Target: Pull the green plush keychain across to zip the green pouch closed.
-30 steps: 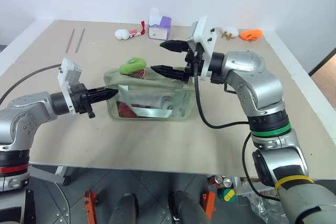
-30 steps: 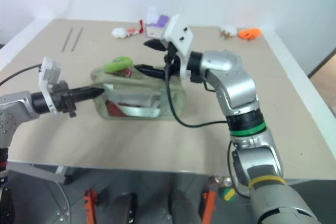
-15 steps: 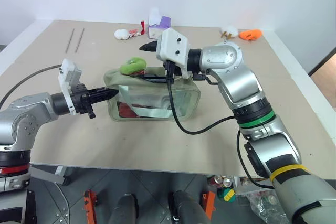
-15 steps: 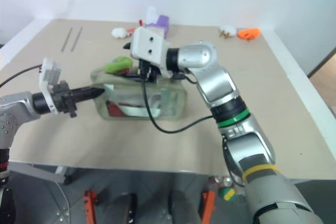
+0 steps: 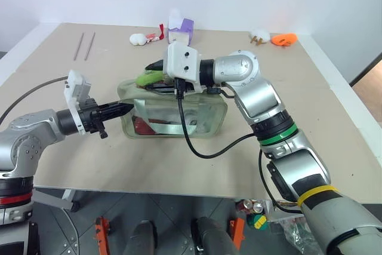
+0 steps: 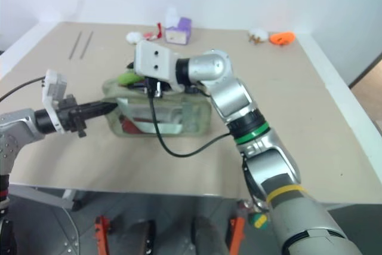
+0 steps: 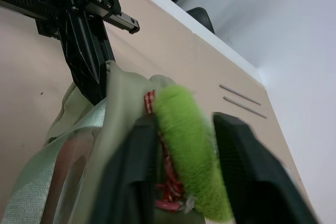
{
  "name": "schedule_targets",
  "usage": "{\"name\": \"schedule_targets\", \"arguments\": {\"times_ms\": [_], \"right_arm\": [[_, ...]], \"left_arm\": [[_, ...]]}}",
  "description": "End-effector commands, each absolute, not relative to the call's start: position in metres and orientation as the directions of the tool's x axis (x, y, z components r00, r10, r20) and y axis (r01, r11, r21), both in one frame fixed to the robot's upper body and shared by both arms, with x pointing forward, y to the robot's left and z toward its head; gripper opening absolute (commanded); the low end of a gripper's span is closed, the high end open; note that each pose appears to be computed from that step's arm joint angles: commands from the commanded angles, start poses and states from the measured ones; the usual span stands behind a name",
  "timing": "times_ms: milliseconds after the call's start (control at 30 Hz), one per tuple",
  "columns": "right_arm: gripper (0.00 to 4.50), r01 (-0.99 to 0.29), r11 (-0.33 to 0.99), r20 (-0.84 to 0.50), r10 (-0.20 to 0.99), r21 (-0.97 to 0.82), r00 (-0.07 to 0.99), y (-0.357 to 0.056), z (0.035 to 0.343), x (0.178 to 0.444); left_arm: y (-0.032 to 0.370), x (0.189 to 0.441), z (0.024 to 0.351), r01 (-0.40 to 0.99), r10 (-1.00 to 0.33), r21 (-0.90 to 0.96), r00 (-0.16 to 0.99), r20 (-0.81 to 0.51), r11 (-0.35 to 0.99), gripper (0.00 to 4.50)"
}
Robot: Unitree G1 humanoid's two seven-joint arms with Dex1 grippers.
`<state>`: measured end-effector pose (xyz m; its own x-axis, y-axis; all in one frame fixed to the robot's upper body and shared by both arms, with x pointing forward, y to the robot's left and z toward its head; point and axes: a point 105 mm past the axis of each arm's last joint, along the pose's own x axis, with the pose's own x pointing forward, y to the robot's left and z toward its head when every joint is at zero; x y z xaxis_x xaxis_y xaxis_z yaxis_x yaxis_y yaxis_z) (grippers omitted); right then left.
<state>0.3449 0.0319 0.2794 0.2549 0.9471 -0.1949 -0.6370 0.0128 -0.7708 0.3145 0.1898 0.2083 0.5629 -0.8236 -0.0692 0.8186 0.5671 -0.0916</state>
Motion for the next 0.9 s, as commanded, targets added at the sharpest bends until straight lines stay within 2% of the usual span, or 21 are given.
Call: {"name": "schedule_targets", "arguments": {"times_ms": [33,67,300,433,600,767,900], "right_arm": [[0.14,-0.602,-0.012,-0.186,0.956,-0.798,0.229,0.036,0.290,0.338],[0.03,-0.604,-0.013,-0.188,0.956,-0.797,0.228,0.036,0.290,0.338],[0.03,-0.602,0.009,-0.185,0.948,-0.799,0.260,0.026,0.290,0.344],[0.03,-0.575,0.078,-0.186,0.903,-0.814,0.386,-0.009,0.291,0.363],[0.03,-0.501,0.084,-0.236,0.807,-0.861,0.542,-0.073,0.295,0.377],[0.03,-0.436,0.070,-0.262,0.711,-0.897,0.653,-0.128,0.308,0.371],[0.03,-0.407,-0.008,-0.329,0.603,-0.914,0.727,-0.162,0.306,0.359]], "left_arm": [[0.182,0.309,0.208,0.834,-0.840,-0.098,0.538,-0.067,0.542,0.00],[0.182,0.309,0.208,0.833,-0.839,-0.100,0.539,-0.069,0.544,0.00],[0.181,0.309,0.207,0.829,-0.836,-0.108,0.545,-0.070,0.549,0.00],[0.178,0.311,0.207,0.830,-0.837,-0.111,0.543,-0.073,0.547,0.00],[0.178,0.311,0.207,0.832,-0.840,-0.117,0.537,-0.077,0.542,0.00],[0.175,0.313,0.208,0.836,-0.844,-0.121,0.530,-0.078,0.536,0.00],[0.173,0.313,0.208,0.839,-0.849,-0.124,0.523,-0.081,0.529,0.00]]}}
